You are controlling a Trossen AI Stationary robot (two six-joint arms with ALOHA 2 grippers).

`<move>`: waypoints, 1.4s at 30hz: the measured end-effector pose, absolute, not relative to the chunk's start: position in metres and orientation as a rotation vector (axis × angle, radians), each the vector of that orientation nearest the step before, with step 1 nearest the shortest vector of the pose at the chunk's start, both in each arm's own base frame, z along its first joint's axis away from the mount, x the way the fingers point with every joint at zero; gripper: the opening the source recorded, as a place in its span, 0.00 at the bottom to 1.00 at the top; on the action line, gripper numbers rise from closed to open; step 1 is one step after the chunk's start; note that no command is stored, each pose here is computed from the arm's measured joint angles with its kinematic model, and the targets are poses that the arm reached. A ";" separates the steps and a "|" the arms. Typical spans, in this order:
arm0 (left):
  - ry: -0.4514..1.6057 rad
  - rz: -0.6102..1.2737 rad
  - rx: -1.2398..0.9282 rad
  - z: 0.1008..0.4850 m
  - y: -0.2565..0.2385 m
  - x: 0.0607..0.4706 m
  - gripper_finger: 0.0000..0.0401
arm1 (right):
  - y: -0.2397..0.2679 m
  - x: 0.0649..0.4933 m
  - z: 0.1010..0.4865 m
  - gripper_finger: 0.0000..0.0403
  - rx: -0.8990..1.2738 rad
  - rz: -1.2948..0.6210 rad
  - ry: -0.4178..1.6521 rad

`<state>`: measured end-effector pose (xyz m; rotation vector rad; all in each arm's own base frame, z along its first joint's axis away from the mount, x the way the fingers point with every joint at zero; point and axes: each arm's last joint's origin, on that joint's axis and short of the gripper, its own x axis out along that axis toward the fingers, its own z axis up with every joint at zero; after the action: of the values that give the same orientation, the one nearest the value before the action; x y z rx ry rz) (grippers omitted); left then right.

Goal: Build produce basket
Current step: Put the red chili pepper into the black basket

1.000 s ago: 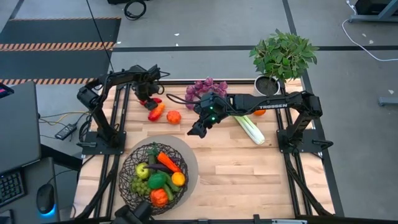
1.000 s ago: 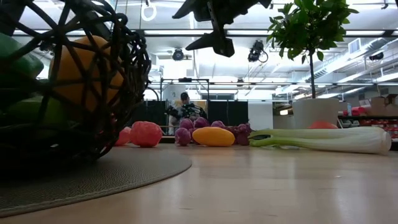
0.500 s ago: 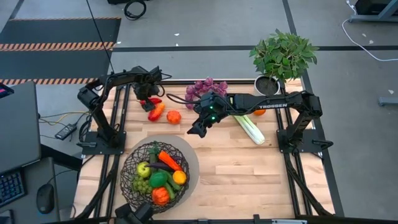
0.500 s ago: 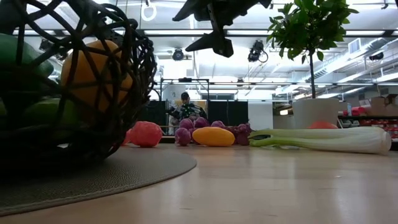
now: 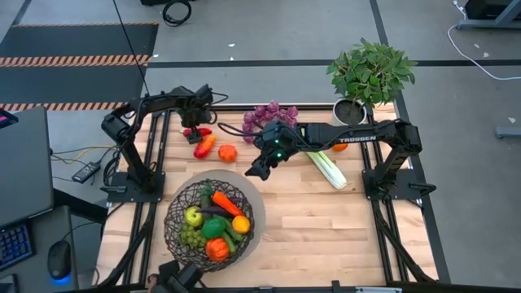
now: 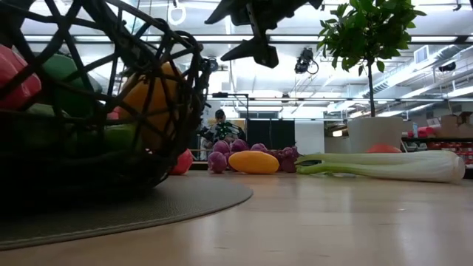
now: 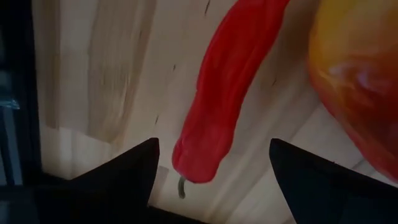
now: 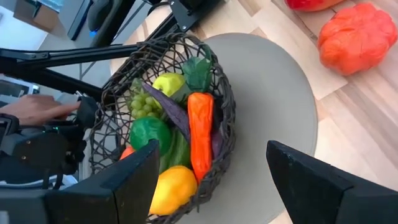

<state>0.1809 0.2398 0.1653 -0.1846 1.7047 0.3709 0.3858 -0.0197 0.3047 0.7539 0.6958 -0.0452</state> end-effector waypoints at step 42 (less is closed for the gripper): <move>1.328 0.584 -0.517 0.293 0.176 0.217 0.17 | -0.022 0.385 0.304 0.73 0.695 -0.073 0.690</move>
<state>0.2165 0.1760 0.2927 -0.5173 1.3276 0.5838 0.3855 -0.0219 0.3039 0.6948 0.6897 -0.0726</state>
